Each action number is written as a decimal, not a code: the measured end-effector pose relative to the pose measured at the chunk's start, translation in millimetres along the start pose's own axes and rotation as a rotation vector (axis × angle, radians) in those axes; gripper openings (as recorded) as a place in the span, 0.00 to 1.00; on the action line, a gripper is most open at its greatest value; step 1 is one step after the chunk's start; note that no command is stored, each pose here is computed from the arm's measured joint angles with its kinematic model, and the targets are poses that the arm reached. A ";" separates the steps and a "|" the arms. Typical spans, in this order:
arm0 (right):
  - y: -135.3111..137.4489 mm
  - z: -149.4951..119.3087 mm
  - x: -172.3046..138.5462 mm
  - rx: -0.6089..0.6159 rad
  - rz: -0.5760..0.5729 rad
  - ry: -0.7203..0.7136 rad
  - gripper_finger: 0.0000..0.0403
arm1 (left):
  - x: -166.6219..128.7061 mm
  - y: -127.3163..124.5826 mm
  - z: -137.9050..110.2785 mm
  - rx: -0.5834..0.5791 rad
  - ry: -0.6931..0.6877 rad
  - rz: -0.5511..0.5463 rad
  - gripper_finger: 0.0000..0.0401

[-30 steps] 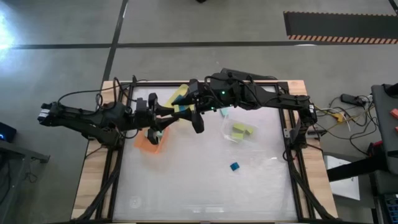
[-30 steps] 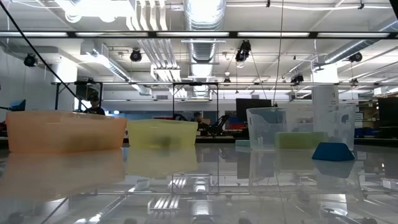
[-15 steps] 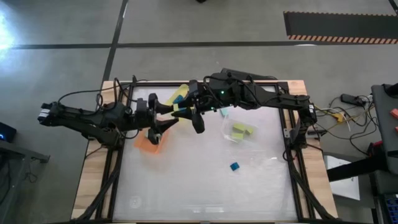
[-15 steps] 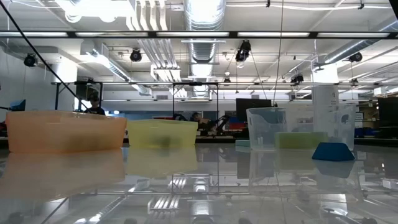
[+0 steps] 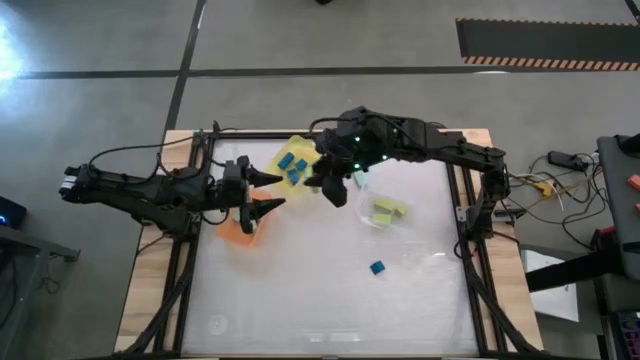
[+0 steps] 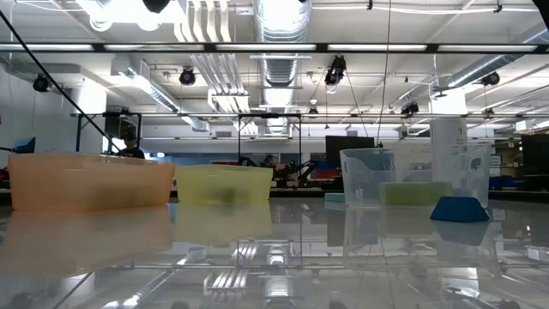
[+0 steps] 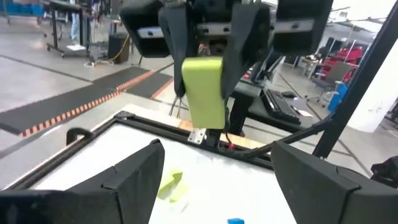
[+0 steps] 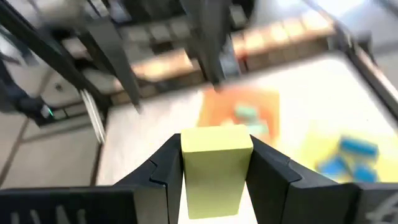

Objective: Sort & place blocks by color
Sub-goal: Put the green block into the transparent bin, then put the light blue block into the orange bin

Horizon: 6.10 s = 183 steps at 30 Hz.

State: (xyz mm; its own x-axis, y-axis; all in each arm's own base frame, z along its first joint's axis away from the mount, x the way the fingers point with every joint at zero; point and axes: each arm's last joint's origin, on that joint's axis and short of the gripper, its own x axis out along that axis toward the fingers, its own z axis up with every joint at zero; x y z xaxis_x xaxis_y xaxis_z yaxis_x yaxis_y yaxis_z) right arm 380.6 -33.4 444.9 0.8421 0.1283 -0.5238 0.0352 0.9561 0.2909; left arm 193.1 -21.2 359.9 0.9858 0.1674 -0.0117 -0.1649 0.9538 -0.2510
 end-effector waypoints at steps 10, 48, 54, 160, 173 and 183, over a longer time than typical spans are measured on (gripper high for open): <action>-23.3 -50.5 -0.4 0.097 -0.227 0.466 0.30 | 0.3 0.6 -2.6 -0.017 0.024 0.008 0.69; -107.8 -224.1 26.6 0.965 -0.704 0.239 0.31 | 3.2 -0.6 -4.9 -0.040 0.034 0.004 0.69; -112.7 -236.0 33.0 1.125 -0.748 0.141 0.31 | 7.8 -0.9 -8.8 -0.032 0.053 0.012 0.69; -257.4 -167.2 94.8 0.749 -0.735 0.763 0.65 | 12.1 4.4 -11.3 -0.097 0.005 0.207 0.70; -263.8 -183.4 113.4 0.765 -0.683 0.818 0.67 | 12.0 4.8 -11.1 -0.096 0.001 0.221 0.70; -268.2 -191.4 123.4 0.776 -0.663 0.826 0.60 | 11.7 6.0 -10.7 -0.095 -0.015 0.263 0.70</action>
State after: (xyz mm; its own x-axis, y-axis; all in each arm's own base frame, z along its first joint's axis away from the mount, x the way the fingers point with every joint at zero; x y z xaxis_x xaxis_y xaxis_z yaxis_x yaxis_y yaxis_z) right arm 372.1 -223.5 149.0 -0.0207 0.0827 -0.9964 0.8440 0.5357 0.0269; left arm 204.0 -16.2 347.9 0.9088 0.4104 -0.0748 -0.4108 0.8495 -0.3310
